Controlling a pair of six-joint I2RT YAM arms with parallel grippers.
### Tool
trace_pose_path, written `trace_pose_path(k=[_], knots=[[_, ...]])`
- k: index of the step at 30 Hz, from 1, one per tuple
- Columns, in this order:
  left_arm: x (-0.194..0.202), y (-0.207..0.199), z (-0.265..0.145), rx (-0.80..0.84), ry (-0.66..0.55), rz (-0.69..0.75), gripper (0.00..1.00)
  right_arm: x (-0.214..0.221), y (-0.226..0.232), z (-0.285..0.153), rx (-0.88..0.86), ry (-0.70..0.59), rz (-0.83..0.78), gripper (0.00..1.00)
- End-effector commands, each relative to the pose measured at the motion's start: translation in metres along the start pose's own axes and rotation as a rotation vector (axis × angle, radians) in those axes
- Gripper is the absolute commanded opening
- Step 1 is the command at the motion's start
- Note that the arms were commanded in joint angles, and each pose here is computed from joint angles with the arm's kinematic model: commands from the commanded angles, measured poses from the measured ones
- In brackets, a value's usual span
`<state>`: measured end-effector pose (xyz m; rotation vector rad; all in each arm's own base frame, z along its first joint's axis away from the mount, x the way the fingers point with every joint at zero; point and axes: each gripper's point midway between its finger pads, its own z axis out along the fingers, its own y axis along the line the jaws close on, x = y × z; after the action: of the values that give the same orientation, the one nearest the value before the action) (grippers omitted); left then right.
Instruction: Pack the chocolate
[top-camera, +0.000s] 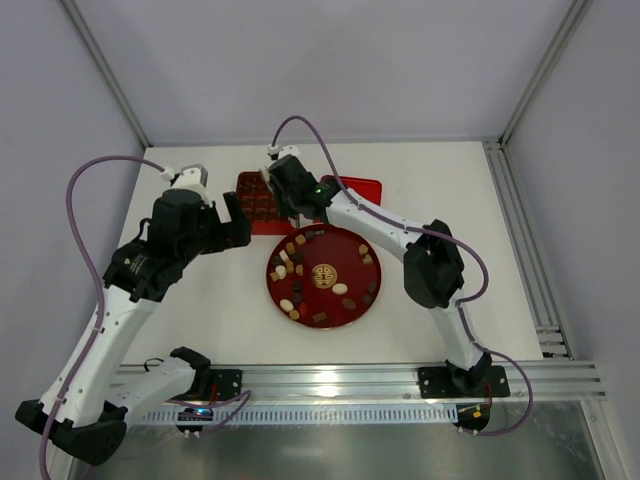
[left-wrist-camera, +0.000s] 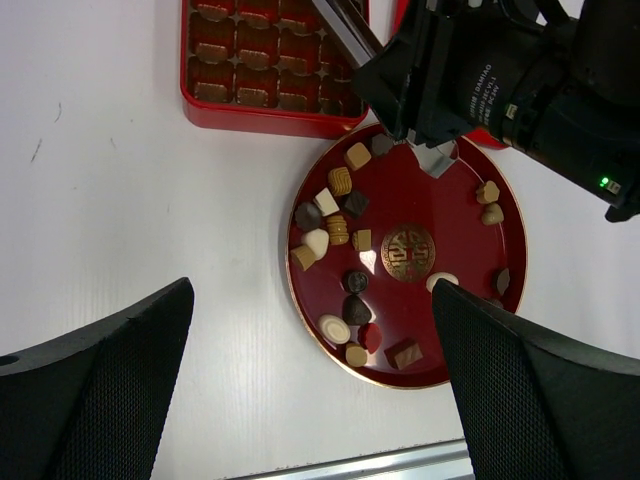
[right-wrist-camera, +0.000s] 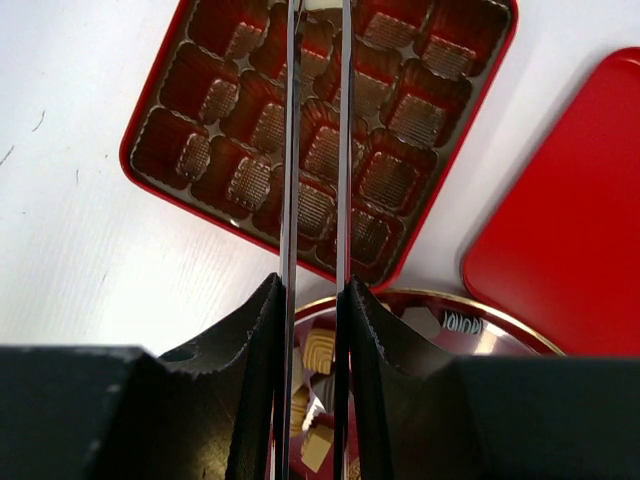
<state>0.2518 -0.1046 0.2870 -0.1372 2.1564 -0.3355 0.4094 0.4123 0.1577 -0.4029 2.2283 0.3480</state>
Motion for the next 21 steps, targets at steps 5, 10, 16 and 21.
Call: trace_pose_path(k=[5,10,16,21], knots=[[-0.007,0.000,-0.008,0.009,-0.028,0.010,0.99,-0.052,0.024,0.001,-0.083,-0.145,0.027,0.29],[-0.005,0.001,-0.007,0.004,-0.024,0.017,1.00,-0.047,0.023,0.012,-0.073,-0.131,0.017,0.29],[-0.005,0.003,-0.007,-0.004,-0.028,0.026,1.00,-0.036,0.020,0.020,-0.054,-0.105,0.012,0.29],[-0.004,0.003,-0.005,-0.001,-0.023,0.028,1.00,-0.033,0.016,0.021,-0.035,-0.100,0.004,0.29]])
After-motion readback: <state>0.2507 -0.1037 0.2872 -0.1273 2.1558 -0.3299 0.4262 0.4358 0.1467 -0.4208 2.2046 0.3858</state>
